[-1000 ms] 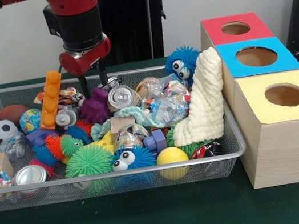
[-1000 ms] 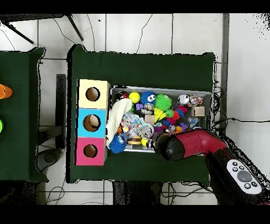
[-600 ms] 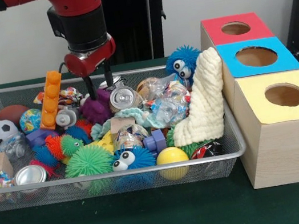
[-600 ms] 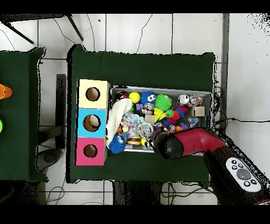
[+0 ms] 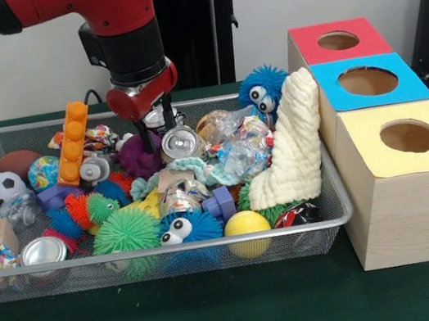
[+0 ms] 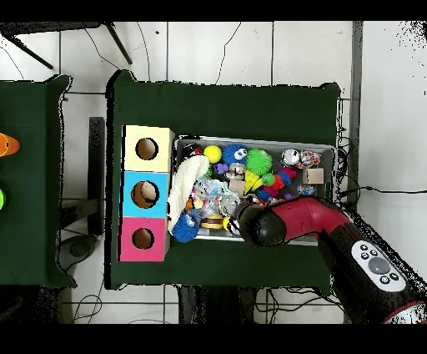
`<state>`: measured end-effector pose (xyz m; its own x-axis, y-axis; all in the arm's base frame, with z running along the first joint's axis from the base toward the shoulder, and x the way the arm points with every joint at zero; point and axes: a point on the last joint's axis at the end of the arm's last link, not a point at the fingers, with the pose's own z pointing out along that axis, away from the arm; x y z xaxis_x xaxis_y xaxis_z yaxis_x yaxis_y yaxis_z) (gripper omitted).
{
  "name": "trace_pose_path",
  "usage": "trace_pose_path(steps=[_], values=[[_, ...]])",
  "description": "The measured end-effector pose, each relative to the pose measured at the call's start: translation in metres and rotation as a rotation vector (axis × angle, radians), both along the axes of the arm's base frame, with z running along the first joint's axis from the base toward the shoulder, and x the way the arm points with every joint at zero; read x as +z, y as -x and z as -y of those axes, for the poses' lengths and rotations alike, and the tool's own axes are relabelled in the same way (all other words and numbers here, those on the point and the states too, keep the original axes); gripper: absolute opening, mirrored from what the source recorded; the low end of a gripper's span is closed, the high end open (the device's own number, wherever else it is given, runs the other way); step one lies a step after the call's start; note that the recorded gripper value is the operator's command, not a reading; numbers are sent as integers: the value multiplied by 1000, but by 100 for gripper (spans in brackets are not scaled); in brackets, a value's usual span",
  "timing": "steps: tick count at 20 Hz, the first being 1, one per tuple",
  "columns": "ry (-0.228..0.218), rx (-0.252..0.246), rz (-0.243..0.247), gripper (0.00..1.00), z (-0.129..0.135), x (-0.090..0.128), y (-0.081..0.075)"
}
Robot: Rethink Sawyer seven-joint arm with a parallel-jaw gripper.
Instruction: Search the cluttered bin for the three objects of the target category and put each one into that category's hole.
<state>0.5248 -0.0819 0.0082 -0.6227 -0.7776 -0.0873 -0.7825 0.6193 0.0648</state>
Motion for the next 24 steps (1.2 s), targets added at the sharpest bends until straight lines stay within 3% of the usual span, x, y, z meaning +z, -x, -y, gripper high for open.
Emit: trace_pose_path(steps=[10, 21, 22, 24], values=[[10, 18, 12, 100, 4, -5, -1], [73, 65, -22, 100, 2, 0, -4], [80, 71, -31, 0, 0, 0, -4], [97, 84, -54, 0, -1, 0, -1]])
